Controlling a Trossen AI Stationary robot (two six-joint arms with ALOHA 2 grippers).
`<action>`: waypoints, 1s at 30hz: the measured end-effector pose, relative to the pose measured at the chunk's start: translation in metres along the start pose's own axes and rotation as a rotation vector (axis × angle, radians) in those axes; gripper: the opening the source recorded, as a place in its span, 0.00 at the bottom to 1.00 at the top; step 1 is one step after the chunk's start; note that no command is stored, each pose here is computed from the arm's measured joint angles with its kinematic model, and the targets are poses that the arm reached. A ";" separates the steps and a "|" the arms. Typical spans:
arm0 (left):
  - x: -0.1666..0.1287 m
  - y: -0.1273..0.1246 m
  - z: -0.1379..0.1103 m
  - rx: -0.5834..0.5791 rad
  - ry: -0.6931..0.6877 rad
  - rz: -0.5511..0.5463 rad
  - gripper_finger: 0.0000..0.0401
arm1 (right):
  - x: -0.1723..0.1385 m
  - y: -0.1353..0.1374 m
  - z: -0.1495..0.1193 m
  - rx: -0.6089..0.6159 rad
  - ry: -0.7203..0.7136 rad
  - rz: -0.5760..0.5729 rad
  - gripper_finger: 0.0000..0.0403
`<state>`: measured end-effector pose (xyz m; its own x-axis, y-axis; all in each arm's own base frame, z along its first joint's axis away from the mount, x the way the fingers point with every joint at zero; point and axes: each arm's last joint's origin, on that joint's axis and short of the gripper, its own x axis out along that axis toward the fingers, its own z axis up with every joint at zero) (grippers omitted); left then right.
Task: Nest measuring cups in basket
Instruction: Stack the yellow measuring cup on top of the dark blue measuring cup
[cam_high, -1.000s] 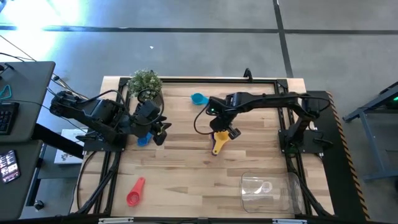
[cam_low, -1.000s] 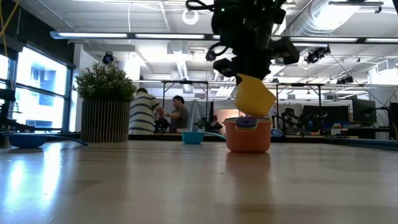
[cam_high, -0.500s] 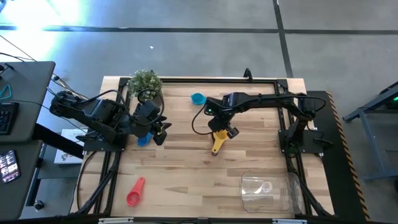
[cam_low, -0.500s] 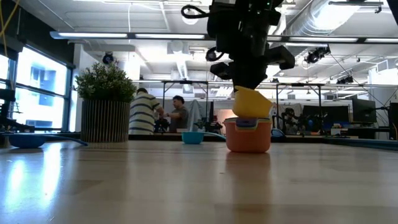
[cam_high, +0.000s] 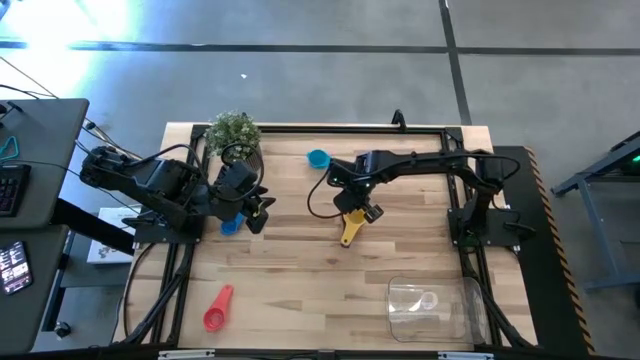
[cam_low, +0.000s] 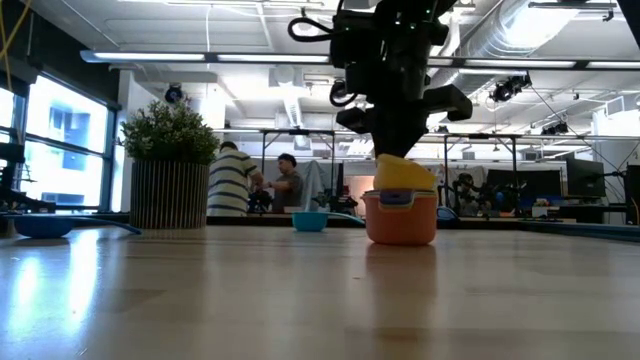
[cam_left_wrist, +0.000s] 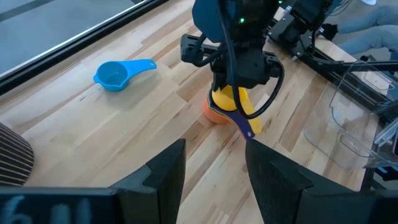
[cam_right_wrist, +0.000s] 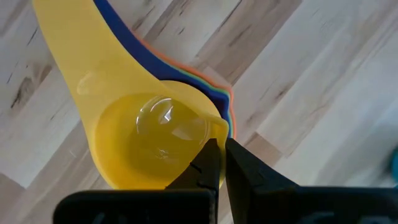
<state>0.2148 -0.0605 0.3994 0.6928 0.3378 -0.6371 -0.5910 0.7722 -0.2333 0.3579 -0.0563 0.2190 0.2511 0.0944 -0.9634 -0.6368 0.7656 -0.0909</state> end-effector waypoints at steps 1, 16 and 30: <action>0.000 0.000 0.000 0.000 0.000 0.000 0.40 | 0.000 0.000 0.000 0.005 0.000 0.000 0.00; 0.000 0.000 0.000 0.001 0.002 -0.001 0.40 | 0.002 0.009 0.010 -0.014 0.006 -0.003 0.21; 0.000 0.000 0.000 0.001 0.002 -0.002 0.40 | -0.046 0.005 0.015 0.307 0.053 0.085 0.26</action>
<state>0.2148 -0.0605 0.3994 0.6930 0.3350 -0.6383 -0.5893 0.7733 -0.2340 0.3541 -0.0467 0.2661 0.1631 0.1393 -0.9767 -0.4026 0.9132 0.0630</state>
